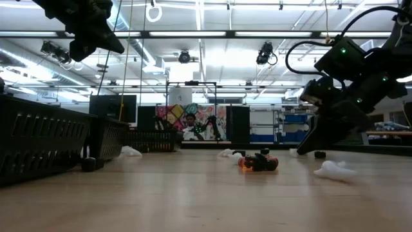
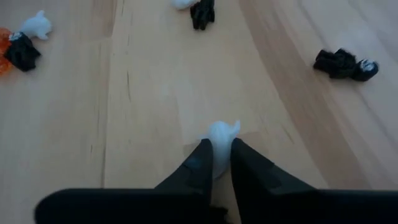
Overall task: Sort Halloween decoration
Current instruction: Put the white toy into the middle black bin
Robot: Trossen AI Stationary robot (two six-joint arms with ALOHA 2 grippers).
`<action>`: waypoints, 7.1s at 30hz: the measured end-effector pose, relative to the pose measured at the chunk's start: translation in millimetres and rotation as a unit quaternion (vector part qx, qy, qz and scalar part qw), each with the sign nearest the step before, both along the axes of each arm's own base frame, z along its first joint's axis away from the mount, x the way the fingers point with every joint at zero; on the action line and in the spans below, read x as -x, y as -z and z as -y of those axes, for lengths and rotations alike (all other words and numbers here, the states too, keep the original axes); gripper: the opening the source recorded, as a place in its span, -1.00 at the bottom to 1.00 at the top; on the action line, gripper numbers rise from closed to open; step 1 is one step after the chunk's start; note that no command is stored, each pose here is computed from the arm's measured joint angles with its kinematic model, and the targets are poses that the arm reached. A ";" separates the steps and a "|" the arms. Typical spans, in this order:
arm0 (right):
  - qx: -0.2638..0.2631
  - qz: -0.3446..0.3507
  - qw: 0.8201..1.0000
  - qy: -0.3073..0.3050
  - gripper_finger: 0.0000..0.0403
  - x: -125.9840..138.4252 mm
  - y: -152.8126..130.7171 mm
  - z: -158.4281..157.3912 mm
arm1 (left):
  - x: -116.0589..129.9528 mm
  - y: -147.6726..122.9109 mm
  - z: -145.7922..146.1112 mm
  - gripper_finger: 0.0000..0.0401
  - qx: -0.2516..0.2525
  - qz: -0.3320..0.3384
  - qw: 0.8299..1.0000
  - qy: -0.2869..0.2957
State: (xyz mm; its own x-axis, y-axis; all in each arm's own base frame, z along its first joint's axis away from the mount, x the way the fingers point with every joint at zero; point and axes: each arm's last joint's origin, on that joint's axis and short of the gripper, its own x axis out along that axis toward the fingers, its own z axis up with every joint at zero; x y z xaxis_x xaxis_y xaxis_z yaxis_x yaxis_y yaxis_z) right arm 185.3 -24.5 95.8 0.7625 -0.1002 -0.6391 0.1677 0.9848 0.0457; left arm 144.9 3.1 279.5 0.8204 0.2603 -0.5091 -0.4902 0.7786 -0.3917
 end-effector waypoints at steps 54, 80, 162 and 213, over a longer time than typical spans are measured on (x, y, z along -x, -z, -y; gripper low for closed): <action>-0.035 0.128 0.991 0.018 0.09 -27.9 17.6 1.3 | 0.2 0.4 -0.3 -0.96 0.004 -0.001 1.000 -0.007; -0.004 0.157 0.987 -0.013 -0.80 -33.5 46.6 -6.3 | 0.3 0.3 -0.3 -0.96 0.016 0.004 1.000 -0.015; -0.058 0.122 0.991 -0.001 0.15 -46.7 35.4 -44.4 | 0.3 0.8 0.6 -0.95 0.012 -0.002 1.000 0.006; -0.060 0.152 0.986 -0.027 -0.77 -55.1 38.2 -48.5 | 0.4 0.9 0.6 -0.95 0.012 -0.003 1.000 0.006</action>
State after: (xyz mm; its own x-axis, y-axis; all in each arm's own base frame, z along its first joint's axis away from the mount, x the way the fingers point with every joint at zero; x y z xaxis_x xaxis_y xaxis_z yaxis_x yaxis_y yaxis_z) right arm 240.4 24.0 57.6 0.9230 0.0090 -0.3847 0.0752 0.9762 0.2033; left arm 144.5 2.5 278.6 0.8199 0.2383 -0.5206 -0.4837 0.7747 -0.4073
